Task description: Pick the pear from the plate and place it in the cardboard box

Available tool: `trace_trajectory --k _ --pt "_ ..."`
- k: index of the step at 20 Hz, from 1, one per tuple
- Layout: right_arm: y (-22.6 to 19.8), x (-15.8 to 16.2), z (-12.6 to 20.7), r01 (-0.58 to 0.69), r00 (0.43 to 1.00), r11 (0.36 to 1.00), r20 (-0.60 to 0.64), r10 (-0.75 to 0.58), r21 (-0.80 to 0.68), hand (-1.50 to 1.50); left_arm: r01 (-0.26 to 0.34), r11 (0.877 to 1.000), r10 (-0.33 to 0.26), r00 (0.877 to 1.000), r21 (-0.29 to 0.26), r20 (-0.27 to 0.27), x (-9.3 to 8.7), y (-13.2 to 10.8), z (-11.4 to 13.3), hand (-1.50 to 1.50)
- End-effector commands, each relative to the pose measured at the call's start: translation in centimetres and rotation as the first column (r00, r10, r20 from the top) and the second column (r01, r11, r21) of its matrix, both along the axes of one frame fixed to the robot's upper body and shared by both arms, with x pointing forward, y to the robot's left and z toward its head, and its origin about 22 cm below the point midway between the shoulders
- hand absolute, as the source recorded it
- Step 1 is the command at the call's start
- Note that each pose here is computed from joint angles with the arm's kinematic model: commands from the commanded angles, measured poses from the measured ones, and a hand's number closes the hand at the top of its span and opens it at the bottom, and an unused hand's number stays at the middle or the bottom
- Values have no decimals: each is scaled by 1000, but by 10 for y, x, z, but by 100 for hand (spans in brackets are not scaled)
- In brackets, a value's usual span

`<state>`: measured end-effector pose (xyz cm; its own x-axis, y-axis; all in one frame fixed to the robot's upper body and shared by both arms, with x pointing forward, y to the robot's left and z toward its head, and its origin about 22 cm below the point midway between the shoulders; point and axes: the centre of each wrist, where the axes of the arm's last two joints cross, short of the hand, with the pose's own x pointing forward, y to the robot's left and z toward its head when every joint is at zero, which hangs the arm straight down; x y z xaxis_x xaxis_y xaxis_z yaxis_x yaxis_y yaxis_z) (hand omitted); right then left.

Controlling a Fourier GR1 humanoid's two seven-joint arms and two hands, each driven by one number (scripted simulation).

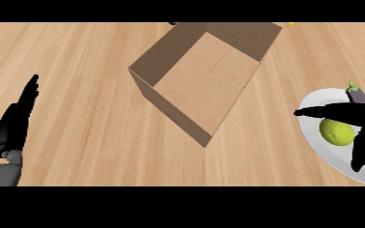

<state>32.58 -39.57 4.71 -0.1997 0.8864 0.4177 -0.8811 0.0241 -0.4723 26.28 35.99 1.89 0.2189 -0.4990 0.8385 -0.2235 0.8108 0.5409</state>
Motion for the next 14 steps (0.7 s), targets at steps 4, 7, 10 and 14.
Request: trace_trajectory --k 4,7,10,14 --pt "13 -3 -26 -24 991 1000 -134 24 8 -150 18 1000 -18 1000 25 8 9 -15 0 0" --pt "15 -8 -29 -4 999 1000 -43 5 17 150 16 1000 -16 1000 3 11 4 -18 -2 0" --pt "9 -20 -41 8 997 1000 77 -10 27 150 -4 1000 4 1000 17 -10 -10 5 -3 0" --pt "21 6 -27 2 984 1000 177 -4 11 150 5 1000 -5 1000 13 7 -7 10 -6 0"
